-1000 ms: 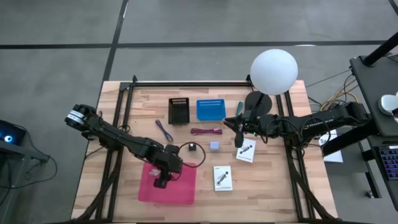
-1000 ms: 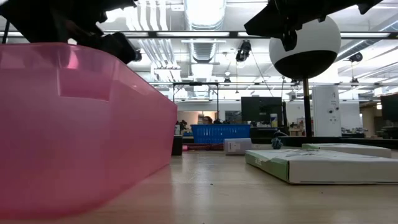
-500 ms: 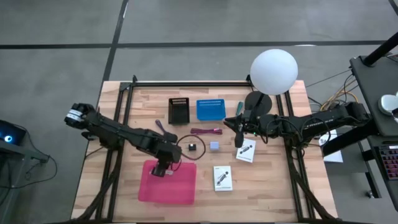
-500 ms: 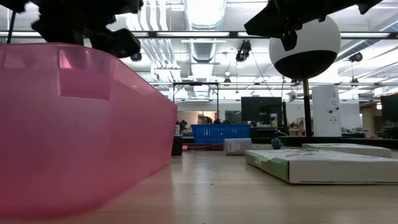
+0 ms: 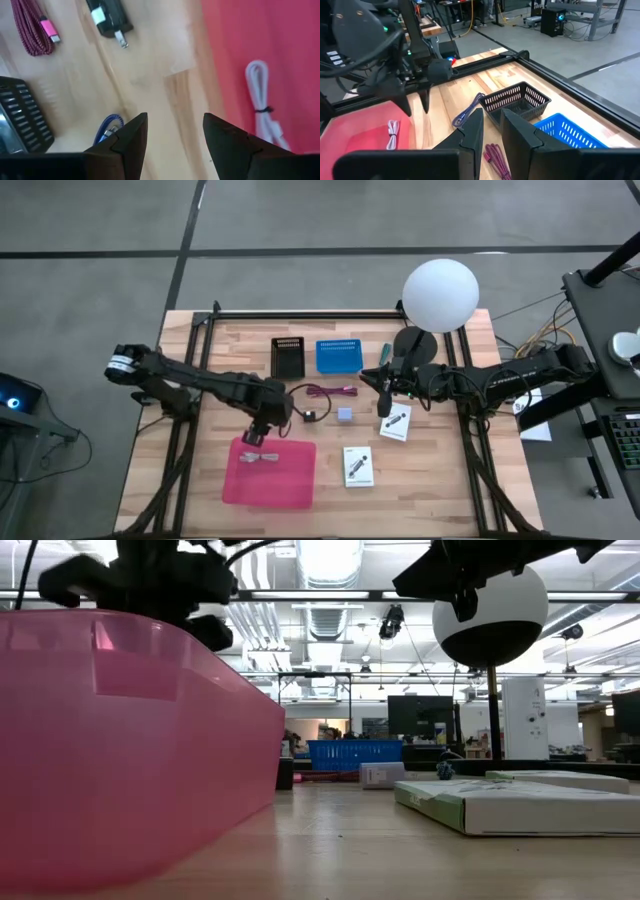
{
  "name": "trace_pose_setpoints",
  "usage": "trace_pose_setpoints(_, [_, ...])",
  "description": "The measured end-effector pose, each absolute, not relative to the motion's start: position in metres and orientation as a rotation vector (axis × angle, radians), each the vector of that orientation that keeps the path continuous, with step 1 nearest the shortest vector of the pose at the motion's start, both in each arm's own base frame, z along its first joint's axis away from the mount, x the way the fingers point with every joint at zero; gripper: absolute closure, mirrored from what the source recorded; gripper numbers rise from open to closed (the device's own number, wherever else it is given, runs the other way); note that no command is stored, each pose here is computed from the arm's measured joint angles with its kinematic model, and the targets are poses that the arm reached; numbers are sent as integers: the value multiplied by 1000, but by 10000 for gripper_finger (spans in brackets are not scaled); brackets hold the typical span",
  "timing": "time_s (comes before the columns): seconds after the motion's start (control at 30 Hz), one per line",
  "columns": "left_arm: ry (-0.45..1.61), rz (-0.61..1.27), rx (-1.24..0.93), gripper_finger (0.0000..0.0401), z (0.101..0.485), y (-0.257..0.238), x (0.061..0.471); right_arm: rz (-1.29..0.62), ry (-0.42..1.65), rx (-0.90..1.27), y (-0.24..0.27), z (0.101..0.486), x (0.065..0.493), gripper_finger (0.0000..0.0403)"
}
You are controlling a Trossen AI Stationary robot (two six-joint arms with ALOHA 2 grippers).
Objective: Pick and place items into bin
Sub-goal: Put the blue charger cable into the pink bin
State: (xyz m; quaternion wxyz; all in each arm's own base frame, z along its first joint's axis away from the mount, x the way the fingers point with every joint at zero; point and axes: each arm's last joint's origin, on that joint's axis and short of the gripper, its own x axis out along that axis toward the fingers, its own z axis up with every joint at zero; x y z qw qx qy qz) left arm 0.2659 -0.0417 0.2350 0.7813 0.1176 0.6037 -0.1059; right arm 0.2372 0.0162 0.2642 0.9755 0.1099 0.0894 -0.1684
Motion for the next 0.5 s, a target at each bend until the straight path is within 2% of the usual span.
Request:
trace_pose_setpoints(0.27, [1325,-267,332,225,229,-20,265,-358,178,219,16,264,237,346])
trace_pose_setpoints(0.5, [1350,-222,299,225,221,3,263,-401,172,212,14,264,236,346])
